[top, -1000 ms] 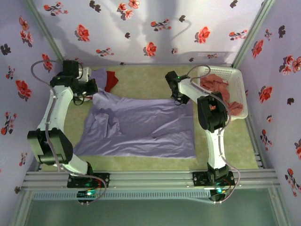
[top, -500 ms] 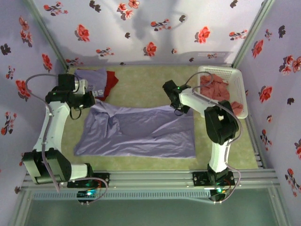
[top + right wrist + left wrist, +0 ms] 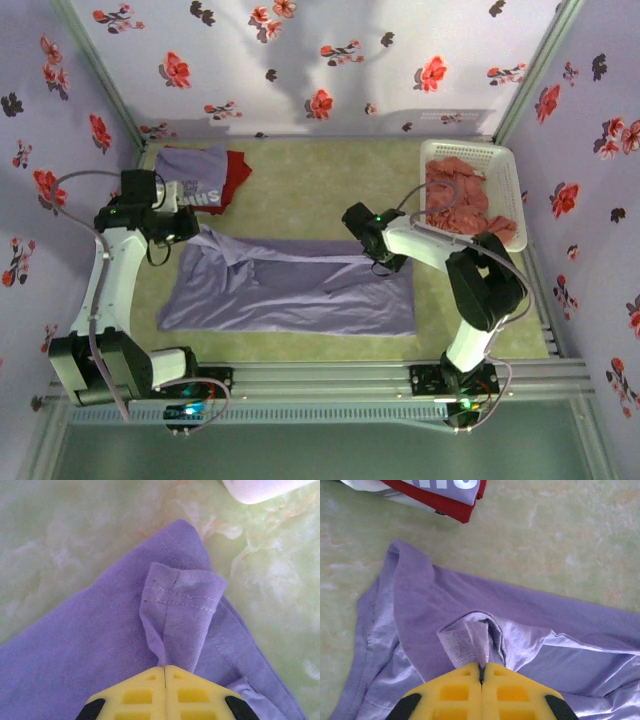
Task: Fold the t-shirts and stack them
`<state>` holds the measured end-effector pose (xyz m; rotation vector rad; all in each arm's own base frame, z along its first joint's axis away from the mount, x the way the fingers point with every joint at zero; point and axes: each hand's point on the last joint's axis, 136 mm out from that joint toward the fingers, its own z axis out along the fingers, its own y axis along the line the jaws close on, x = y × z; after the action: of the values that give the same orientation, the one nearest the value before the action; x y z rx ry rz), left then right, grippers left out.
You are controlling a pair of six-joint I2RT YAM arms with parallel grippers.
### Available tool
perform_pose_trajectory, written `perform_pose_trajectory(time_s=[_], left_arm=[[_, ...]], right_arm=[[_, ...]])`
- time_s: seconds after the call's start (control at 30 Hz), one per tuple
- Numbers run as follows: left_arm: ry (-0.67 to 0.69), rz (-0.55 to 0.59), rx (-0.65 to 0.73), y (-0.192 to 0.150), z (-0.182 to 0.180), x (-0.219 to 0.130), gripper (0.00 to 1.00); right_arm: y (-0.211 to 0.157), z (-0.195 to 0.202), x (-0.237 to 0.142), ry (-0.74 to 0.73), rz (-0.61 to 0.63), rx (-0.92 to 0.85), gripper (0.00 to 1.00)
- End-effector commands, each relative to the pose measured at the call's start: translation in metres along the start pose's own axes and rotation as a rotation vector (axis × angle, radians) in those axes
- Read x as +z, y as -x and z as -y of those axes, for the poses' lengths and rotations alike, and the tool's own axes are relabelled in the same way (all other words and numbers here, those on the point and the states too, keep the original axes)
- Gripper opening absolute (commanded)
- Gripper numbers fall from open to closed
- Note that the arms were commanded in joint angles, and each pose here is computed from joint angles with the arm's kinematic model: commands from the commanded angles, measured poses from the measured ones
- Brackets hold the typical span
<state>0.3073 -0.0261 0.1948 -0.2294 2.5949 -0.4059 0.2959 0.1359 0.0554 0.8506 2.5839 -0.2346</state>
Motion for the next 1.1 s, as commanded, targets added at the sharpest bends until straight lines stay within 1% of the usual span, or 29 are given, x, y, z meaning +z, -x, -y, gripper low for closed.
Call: perform_pose_trajectory(time_s=[0.0,0.07,0.33,0.43,0.5,0.57,0.67,0.7,0.8,0.87,1.0,1.07], left_arm=[[0.012,0.026,-0.017,0.005,-0.002,-0.016,0.0],[0.013,0.046,-0.024,0.011,-0.002,-0.021,0.0],[0.016,-0.032,-0.081,-0.01,-0.009,-0.011,0.0],[0.022,-0.054,-0.1,-0.017,-0.012,-0.006,0.0],[0.05,-0.067,-0.12,-0.021,-0.019,-0.005,0.0],[0.058,-0.077,-0.132,-0.023,-0.023,-0.004,0.0],[0.055,-0.097,-0.137,-0.029,-0.024,-0.002,0.0],[0.053,-0.105,-0.138,-0.032,-0.024,-0.002,0.0],[0.055,-0.119,-0.147,-0.04,-0.027,0.0,0.0],[0.056,-0.127,-0.152,-0.045,-0.028,0.001,0.0],[0.054,-0.139,-0.168,-0.049,-0.029,0.005,0.0],[0.055,-0.146,-0.18,-0.05,-0.03,0.006,0.0]], right_arm=[[0.005,0.009,-0.014,0.01,0.046,0.038,0.0],[0.003,0.014,-0.016,0.008,0.045,0.032,0.0],[-0.019,0.022,-0.015,0.03,-0.016,0.027,0.0],[-0.033,0.023,-0.01,0.044,-0.047,0.04,0.02],[-0.042,0.024,-0.007,0.05,-0.069,0.036,0.04],[-0.049,0.026,-0.006,0.044,-0.083,0.022,0.09],[-0.054,0.04,-0.01,0.02,-0.087,0.057,0.28],[-0.054,0.042,-0.012,0.04,-0.077,0.068,0.34],[-0.049,0.048,-0.021,0.098,-0.052,0.119,0.45],[-0.043,0.054,-0.029,0.11,-0.031,0.126,0.47],[-0.022,0.063,-0.039,0.104,0.052,0.09,0.49],[-0.017,0.057,-0.04,0.121,0.039,0.053,0.5]])
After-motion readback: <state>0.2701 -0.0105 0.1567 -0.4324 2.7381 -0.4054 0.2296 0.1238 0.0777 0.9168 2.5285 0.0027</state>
